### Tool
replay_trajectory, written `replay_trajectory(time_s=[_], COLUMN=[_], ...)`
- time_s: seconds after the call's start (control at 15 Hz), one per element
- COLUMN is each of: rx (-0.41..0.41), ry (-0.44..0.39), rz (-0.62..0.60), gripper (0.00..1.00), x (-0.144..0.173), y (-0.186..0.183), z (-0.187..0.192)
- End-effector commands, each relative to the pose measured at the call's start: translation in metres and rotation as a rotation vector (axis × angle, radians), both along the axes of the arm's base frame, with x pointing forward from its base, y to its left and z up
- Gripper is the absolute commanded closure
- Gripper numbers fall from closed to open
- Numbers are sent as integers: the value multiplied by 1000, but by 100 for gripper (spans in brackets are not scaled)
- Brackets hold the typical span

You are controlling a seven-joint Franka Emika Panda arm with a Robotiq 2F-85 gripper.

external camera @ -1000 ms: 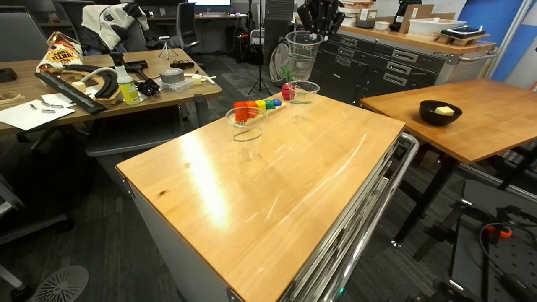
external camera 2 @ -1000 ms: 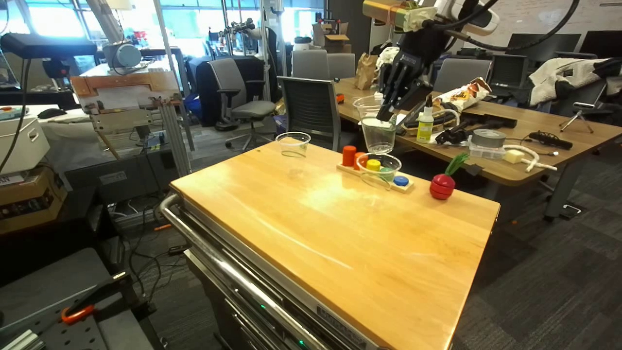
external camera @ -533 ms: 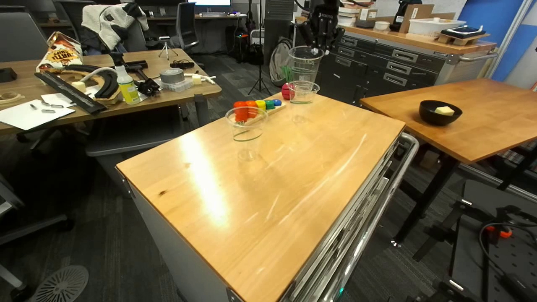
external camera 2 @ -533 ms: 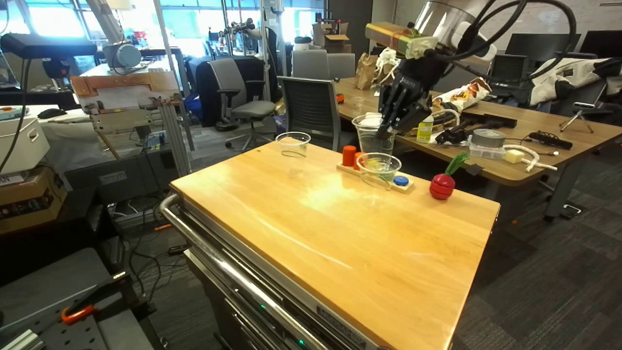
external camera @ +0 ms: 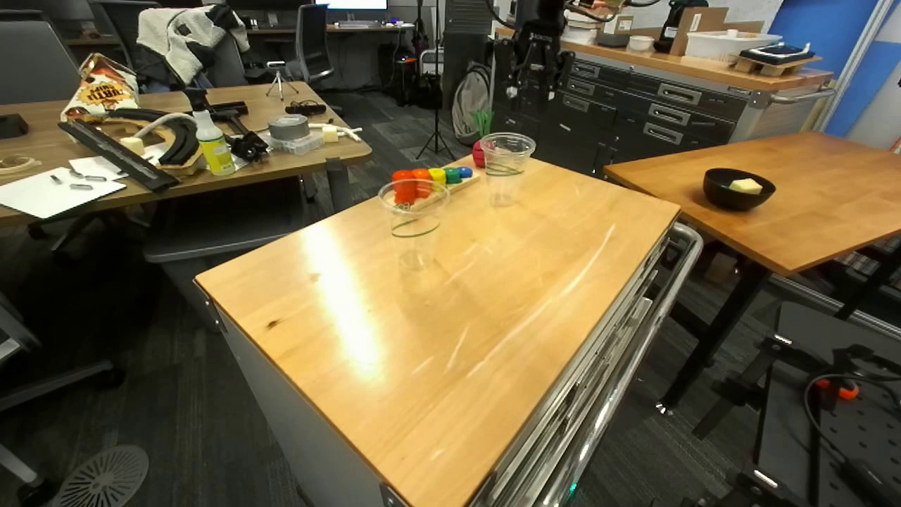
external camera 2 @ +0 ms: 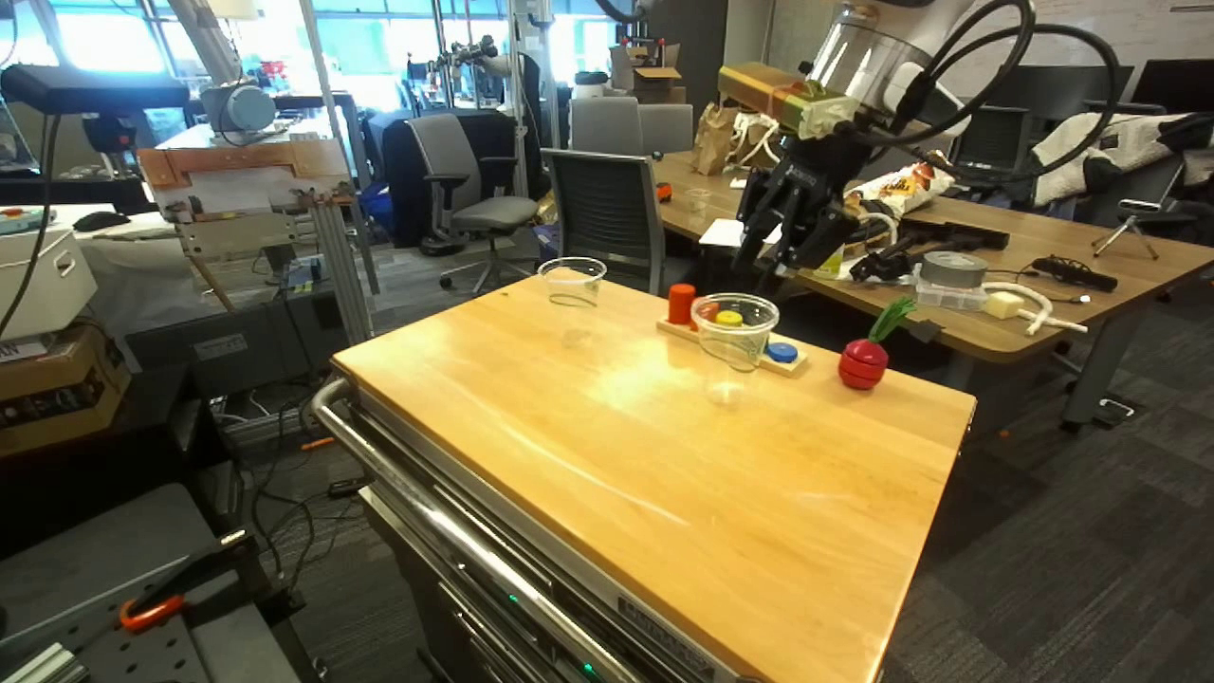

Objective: Put the cups one inside the other

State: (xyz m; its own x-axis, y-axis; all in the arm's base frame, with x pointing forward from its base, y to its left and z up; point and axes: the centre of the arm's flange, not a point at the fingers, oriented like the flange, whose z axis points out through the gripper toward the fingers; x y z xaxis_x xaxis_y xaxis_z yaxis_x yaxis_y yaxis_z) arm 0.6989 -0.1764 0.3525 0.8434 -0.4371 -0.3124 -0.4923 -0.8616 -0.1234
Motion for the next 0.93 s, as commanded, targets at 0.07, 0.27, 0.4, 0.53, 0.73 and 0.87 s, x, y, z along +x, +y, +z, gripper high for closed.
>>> replay_trajectory(time_s=[0.07, 0.27, 0.4, 0.53, 0.73, 0.87], rx=[-51, -156, -263, -306, -341, -314], ry=[-109, -160, -166, -158, -135, -113], rz=[-1, -3, -13, -19, 13, 1], gripper=[8, 0, 0, 0, 0, 0], x=[-9, -17, -19, -19, -16, -12], y=[-1, 13, 26, 48, 92, 124], z=[62, 113, 134, 140, 128, 110])
